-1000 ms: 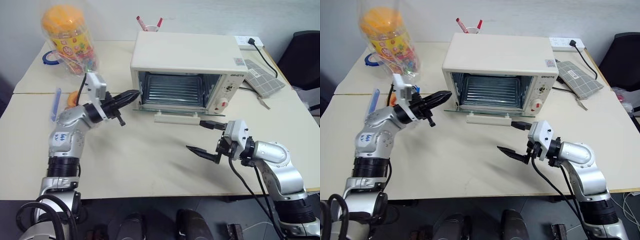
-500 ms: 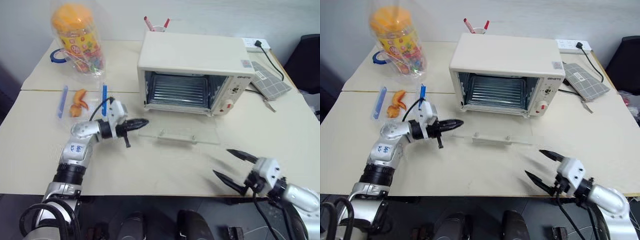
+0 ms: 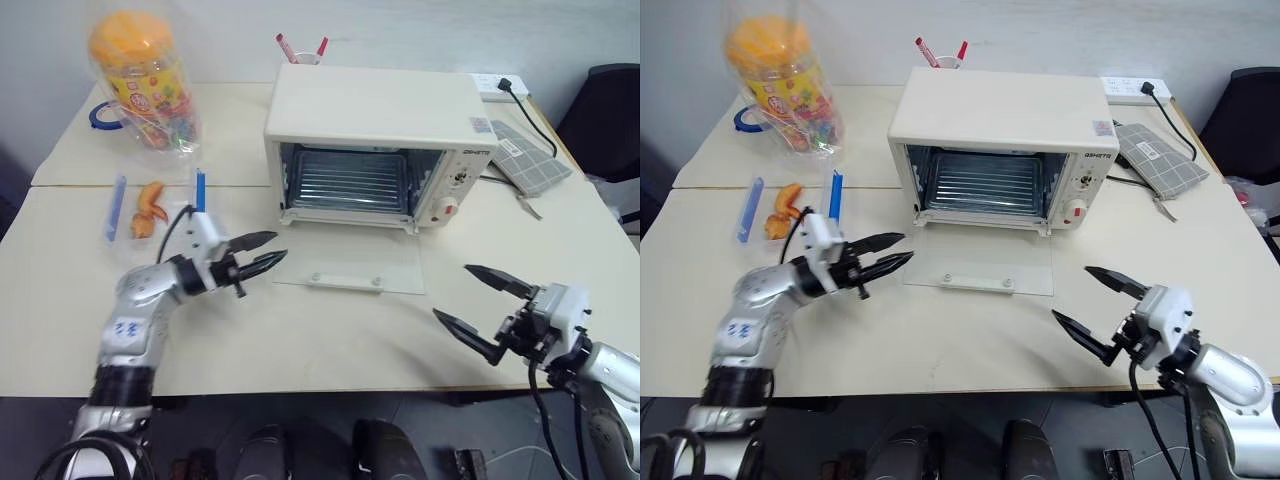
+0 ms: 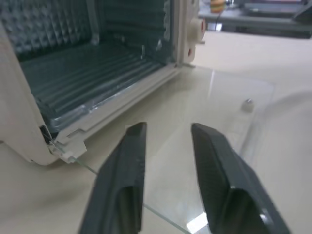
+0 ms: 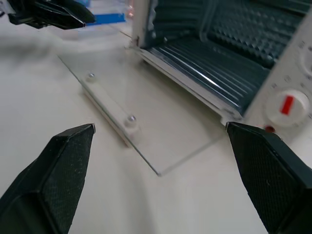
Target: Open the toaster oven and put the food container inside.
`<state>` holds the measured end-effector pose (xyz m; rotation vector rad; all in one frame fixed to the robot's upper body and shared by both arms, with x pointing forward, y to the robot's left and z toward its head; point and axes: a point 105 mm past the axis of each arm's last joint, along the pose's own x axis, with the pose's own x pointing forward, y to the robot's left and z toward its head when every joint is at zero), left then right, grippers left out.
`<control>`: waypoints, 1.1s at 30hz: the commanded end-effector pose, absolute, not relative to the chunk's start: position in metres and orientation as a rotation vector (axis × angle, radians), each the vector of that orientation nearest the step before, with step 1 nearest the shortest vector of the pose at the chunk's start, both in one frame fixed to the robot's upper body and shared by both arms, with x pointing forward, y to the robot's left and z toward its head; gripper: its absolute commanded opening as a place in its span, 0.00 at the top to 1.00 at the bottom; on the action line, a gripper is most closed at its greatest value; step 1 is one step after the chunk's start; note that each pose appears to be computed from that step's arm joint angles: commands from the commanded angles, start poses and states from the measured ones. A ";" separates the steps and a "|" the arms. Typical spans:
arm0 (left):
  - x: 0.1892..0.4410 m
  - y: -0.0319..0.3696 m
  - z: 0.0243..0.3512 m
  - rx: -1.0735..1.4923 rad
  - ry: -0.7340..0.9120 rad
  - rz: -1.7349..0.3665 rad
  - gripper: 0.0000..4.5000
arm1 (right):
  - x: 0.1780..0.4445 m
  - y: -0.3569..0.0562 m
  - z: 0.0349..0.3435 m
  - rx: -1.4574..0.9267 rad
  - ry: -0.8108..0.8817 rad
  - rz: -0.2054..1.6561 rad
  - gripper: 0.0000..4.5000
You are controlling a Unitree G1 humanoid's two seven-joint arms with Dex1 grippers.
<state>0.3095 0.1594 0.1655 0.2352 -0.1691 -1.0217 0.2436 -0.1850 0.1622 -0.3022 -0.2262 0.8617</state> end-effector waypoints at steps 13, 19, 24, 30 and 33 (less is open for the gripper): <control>0.193 0.343 0.135 -0.025 -0.076 -0.109 0.01 | 0.255 -0.111 0.192 -0.231 -0.432 1.179 0.00; 0.209 0.323 0.150 -0.111 -0.041 -0.062 0.01 | 0.261 -0.117 0.185 -0.256 -0.408 1.174 0.00; 0.237 0.299 0.172 -0.331 0.027 -0.016 0.01 | 0.260 -0.119 0.178 -0.250 -0.376 1.194 0.00; 0.272 0.270 0.188 -0.697 0.116 0.211 0.01 | 0.261 -0.121 0.174 -0.258 -0.371 1.204 0.00; 0.281 0.264 0.196 -0.749 0.141 0.283 0.01 | 0.261 -0.121 0.172 -0.265 -0.374 1.201 0.00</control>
